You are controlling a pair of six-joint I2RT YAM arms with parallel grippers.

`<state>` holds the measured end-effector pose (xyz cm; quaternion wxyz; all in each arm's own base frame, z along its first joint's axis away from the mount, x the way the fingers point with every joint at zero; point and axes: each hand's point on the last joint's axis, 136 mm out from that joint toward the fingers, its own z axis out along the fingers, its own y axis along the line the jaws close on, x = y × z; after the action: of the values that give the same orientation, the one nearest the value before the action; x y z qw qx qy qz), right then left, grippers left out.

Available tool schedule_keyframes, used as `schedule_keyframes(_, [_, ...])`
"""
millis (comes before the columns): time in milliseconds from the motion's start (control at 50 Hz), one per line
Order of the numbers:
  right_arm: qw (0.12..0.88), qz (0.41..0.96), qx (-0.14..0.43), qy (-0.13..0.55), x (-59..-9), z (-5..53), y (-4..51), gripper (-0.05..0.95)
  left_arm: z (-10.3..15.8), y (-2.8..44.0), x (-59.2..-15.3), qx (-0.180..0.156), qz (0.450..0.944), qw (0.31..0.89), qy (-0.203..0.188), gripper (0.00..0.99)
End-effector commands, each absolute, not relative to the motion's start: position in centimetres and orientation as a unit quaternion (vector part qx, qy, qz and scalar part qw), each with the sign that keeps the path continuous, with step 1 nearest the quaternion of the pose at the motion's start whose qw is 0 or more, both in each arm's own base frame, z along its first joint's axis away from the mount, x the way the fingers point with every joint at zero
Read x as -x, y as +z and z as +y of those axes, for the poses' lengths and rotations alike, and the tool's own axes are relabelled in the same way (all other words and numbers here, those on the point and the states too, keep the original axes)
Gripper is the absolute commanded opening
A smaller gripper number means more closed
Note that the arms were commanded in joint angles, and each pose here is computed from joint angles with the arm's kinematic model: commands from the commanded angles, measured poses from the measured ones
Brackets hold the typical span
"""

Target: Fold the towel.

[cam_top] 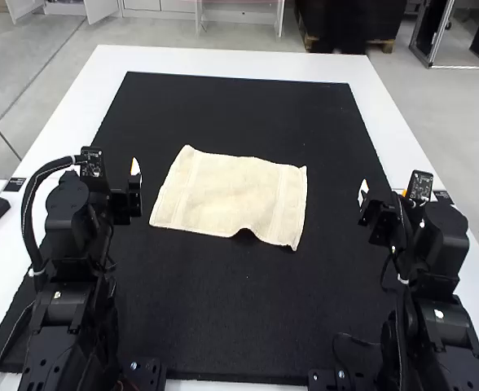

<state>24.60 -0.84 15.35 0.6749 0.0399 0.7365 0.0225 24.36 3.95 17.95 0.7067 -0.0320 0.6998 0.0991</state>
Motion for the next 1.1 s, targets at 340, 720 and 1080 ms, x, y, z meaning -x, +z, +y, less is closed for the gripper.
schedule_keyframes(340, [0.674, 0.737, -0.045, 0.009, -24.56, -1.36, 15.14, 0.92, 4.10, 18.10, -24.29, 0.038, 0.696, 0.710, 0.099, 0.964])
schedule_keyframes(720, [0.673, 0.738, -0.045, 0.009, -24.56, -1.36, 15.07, 0.92, 4.10, 18.17, -24.29, 0.038, 0.695, 0.711, 0.099, 0.962])
schedule_keyframes(1080, [0.675, 0.737, -0.047, 0.008, -24.55, -1.48, 15.18, 0.92, 4.07, 18.51, -24.28, 0.029, 0.690, 0.715, 0.108, 0.961])
